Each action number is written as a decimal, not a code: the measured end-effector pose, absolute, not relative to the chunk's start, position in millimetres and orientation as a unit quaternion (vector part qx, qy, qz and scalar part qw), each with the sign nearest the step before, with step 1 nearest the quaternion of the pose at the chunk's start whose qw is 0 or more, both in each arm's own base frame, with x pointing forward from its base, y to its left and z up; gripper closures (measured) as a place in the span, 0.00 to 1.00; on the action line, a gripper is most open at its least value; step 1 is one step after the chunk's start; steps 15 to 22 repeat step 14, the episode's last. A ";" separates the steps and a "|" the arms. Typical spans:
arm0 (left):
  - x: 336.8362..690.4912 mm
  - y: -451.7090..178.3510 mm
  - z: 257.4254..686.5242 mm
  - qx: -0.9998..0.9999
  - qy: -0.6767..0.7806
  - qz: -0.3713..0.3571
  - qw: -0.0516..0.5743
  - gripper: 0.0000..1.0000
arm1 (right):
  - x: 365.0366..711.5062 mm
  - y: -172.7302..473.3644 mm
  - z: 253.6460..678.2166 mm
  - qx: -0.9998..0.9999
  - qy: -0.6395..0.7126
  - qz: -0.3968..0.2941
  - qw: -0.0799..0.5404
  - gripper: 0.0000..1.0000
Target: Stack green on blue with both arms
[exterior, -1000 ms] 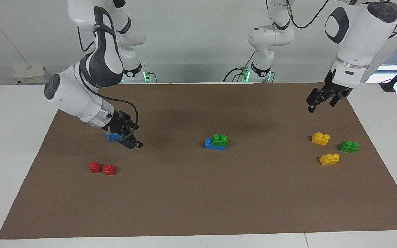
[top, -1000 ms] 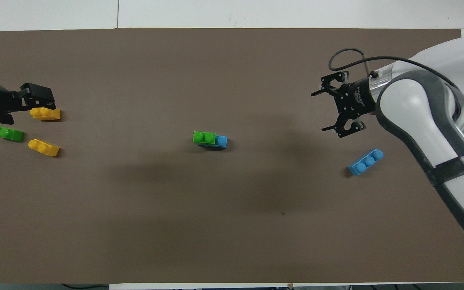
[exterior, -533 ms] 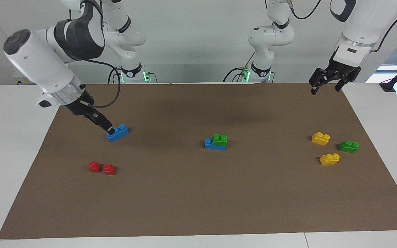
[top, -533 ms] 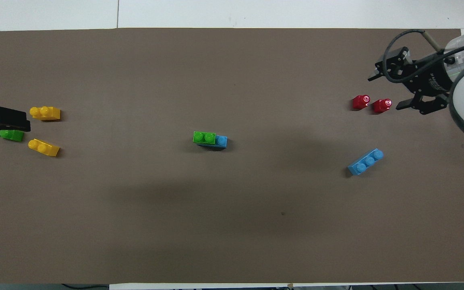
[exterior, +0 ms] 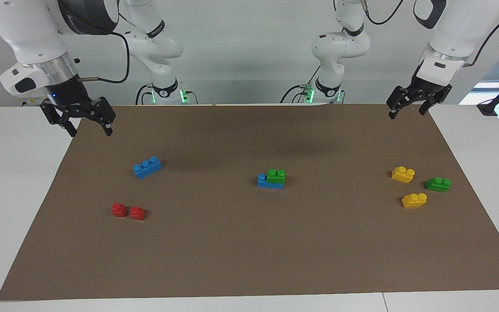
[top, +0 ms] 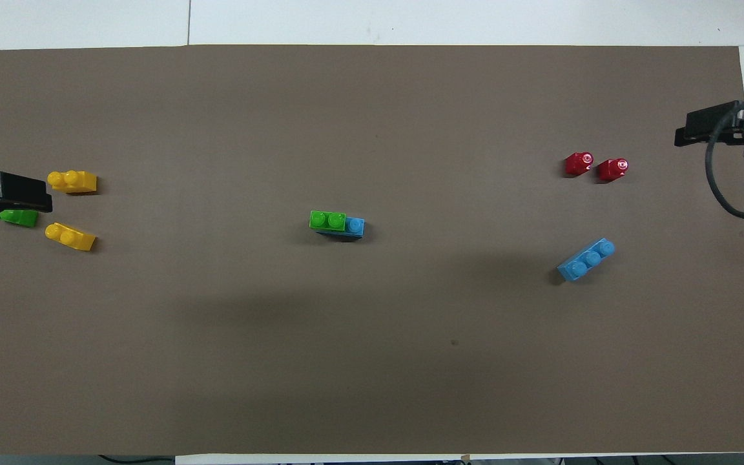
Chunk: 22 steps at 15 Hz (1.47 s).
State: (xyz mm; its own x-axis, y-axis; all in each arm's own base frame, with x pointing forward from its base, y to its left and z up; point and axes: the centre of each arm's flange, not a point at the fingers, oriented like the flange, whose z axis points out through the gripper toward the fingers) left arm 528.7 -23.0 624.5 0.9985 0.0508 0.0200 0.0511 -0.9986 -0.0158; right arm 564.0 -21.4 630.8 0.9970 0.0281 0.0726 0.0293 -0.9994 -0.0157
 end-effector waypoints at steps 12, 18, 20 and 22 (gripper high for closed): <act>529.1 -25.3 624.0 -1.000 -0.026 -0.009 -0.004 0.00 | 557.6 -2.1 623.4 -0.999 -0.031 -0.015 0.004 0.00; 529.1 -25.3 624.1 -1.000 -0.026 -0.009 -0.004 0.00 | 557.3 -1.8 621.4 -1.000 -0.024 -0.013 0.004 0.00; 529.1 -25.3 624.1 -1.000 -0.026 -0.009 -0.004 0.00 | 557.3 -1.8 621.4 -1.000 -0.024 -0.013 0.004 0.00; 529.1 -25.3 624.1 -1.000 -0.026 -0.009 -0.004 0.00 | 557.3 -1.8 621.4 -1.000 -0.024 -0.013 0.004 0.00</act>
